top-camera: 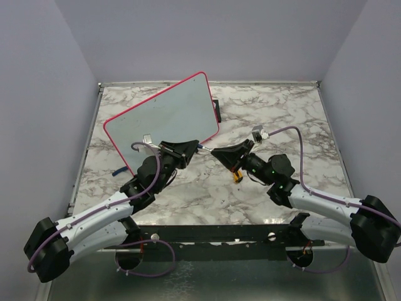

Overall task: Write a sentence on the whiteboard
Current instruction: Open the whiteboard marker at the center of the board.

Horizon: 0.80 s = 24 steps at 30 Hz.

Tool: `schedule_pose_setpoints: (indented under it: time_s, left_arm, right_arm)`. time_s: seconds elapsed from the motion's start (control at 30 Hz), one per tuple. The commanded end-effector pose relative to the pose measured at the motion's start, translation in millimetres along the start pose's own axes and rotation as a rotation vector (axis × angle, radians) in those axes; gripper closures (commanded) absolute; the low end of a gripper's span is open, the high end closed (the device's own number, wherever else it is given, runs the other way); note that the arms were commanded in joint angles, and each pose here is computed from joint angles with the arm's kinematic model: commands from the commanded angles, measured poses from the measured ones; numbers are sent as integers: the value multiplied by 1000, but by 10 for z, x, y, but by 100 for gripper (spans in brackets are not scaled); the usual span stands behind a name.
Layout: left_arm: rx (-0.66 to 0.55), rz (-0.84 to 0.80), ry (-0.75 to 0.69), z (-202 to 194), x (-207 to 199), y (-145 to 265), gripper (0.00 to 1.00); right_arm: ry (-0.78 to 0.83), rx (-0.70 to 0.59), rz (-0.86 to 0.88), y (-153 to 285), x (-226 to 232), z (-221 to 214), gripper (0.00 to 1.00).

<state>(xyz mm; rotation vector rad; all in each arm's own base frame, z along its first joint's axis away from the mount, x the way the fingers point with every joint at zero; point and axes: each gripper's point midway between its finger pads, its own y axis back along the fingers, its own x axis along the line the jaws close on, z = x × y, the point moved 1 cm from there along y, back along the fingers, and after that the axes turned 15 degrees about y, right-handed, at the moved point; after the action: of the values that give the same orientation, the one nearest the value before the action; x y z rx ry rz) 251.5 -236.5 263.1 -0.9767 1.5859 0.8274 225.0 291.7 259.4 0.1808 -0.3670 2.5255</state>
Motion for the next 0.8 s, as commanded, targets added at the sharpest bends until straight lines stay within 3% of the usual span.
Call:
schedule_pose_setpoints:
  time_s: [0.0,0.33,0.57,0.67,0.77]
  left_arm:
    - [-269,-65,16,539,-174,-22,100]
    - [-289,-69,55,587,-152,-1,100]
    - [-283,-60,-10,561,-196,-3,100]
    - [-264,-33,-95,526,-184,-2,100]
    - [-218,46,-279,450,-114,-28,100]
  right_arm:
    - [23,-4,-59,90,-107,-13,99]
    - [21,-16,-80,132,-128,-9,99]
    - [23,10,-107,196,-168,-59,99]
    - [34,35,-169,255,-252,-44,99]
    - [34,55,-288,348,-415,8,99]
